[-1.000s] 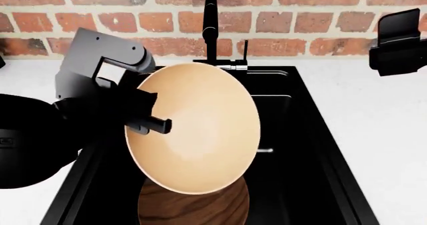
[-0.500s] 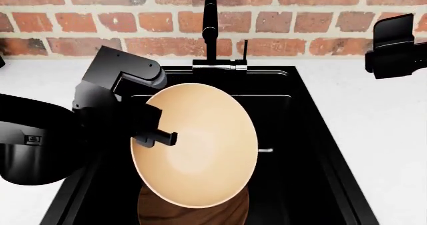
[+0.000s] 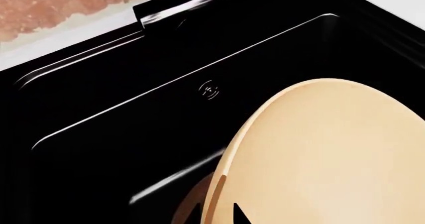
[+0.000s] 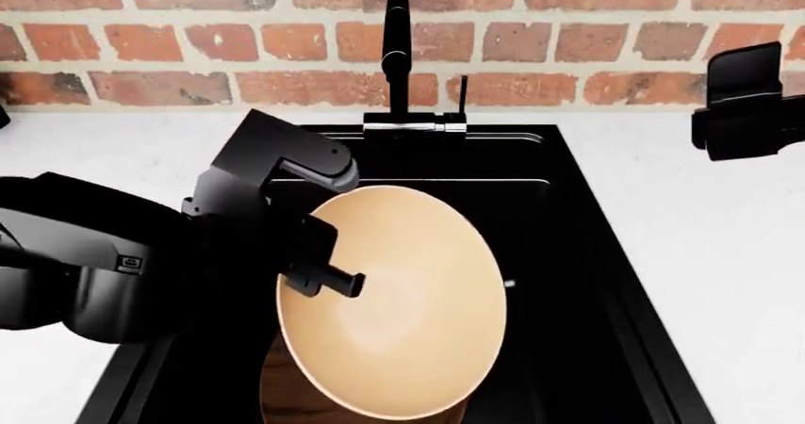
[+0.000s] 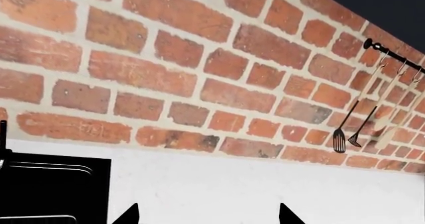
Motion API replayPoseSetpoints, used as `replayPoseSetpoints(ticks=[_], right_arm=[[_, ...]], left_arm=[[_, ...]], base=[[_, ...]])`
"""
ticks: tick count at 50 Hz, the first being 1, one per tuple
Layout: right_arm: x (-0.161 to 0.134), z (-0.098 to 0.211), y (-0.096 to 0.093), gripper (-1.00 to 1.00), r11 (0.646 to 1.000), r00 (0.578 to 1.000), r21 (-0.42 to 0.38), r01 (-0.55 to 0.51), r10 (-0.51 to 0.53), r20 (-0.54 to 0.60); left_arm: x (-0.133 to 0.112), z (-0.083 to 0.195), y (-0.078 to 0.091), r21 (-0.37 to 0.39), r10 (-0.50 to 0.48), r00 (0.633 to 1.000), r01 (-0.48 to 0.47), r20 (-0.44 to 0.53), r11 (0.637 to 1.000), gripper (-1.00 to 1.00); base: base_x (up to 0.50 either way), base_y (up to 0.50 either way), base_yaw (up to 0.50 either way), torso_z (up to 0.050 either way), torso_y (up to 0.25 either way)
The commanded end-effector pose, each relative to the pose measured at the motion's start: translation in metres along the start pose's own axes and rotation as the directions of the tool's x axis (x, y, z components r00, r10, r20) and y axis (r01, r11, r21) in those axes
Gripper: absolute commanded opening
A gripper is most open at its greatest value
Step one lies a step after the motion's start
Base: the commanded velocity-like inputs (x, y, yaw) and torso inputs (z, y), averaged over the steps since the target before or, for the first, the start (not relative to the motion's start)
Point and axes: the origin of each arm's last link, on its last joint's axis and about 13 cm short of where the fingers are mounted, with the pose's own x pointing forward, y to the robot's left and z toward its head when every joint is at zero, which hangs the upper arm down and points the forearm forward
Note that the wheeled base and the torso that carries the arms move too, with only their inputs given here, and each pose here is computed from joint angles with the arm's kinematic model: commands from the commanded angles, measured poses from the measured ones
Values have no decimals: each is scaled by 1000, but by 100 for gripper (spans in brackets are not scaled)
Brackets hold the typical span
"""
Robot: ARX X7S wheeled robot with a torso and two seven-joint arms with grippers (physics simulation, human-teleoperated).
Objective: Stack the bowls in the sink.
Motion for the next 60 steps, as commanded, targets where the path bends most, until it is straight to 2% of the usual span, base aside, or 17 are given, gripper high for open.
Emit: replayPoseSetpoints(ticks=[1, 14, 60], right_arm=[[0, -3, -1, 100, 1000, 1000, 2, 3, -3, -7], [1, -5, 0, 100, 1000, 1000, 2, 2, -2, -12], [1, -9, -2, 100, 1000, 1000, 3, 10, -10, -23]], left_arm=[[9, -2, -2, 20, -8, 999, 9, -32, 1000, -100], [15, -8, -4, 51, -3, 995, 8, -95, 999, -100], [42, -25, -11, 69, -35, 985, 48, -170, 996, -100]], base=[[0, 0, 0, 0, 0], [0, 0, 0, 0, 1], [0, 0, 0, 0, 0]])
